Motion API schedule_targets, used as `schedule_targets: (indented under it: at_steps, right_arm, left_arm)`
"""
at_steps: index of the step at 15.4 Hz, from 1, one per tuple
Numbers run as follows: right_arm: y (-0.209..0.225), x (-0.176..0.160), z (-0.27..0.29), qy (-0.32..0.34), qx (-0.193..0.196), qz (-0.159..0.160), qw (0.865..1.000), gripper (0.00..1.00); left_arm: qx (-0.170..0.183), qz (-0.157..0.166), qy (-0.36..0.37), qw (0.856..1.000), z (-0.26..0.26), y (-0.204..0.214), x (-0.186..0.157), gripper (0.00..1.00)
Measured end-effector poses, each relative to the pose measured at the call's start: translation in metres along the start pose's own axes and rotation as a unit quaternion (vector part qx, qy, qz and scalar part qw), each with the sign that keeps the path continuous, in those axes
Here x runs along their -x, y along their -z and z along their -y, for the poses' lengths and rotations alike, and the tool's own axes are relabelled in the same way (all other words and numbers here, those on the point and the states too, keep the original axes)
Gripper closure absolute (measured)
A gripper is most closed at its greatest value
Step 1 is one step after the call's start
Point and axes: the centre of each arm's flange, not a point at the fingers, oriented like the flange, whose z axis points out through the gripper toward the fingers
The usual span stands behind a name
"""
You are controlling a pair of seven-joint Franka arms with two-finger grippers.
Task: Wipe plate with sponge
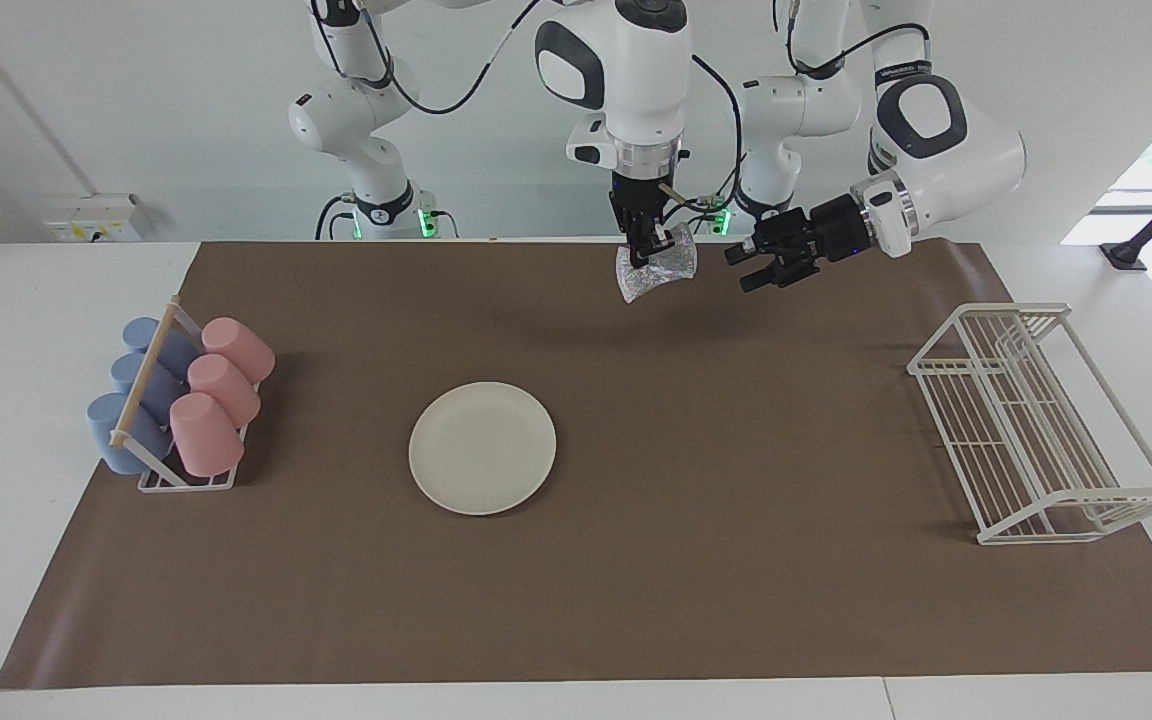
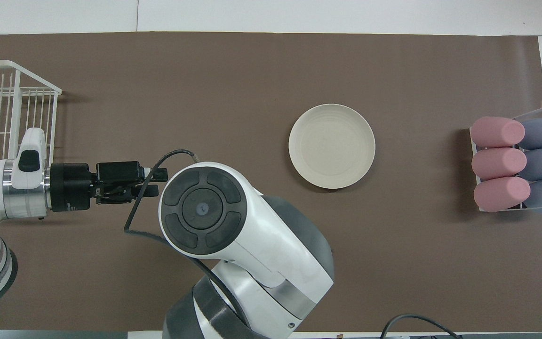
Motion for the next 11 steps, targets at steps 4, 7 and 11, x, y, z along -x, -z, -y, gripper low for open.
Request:
schedule_targets:
  at_steps: [4, 7, 11]
  right_arm:
    - [0.000, 0.000, 0.000, 0.000, 0.000, 0.000, 1.000, 0.98]
    - [0.000, 0.000, 0.000, 0.000, 0.000, 0.000, 1.000, 0.98]
    - [0.000, 0.000, 0.000, 0.000, 0.000, 0.000, 1.000, 0.98]
  left_arm:
    - [0.012, 0.036, -0.024, 0.999, -0.006, -0.030, 0.012, 0.01]
    - [0.016, 0.060, -0.028, 0.998, -0.005, -0.036, 0.018, 0.07]
    - [0.019, 0.067, -0.030, 0.997, -0.003, -0.035, 0.019, 0.52]
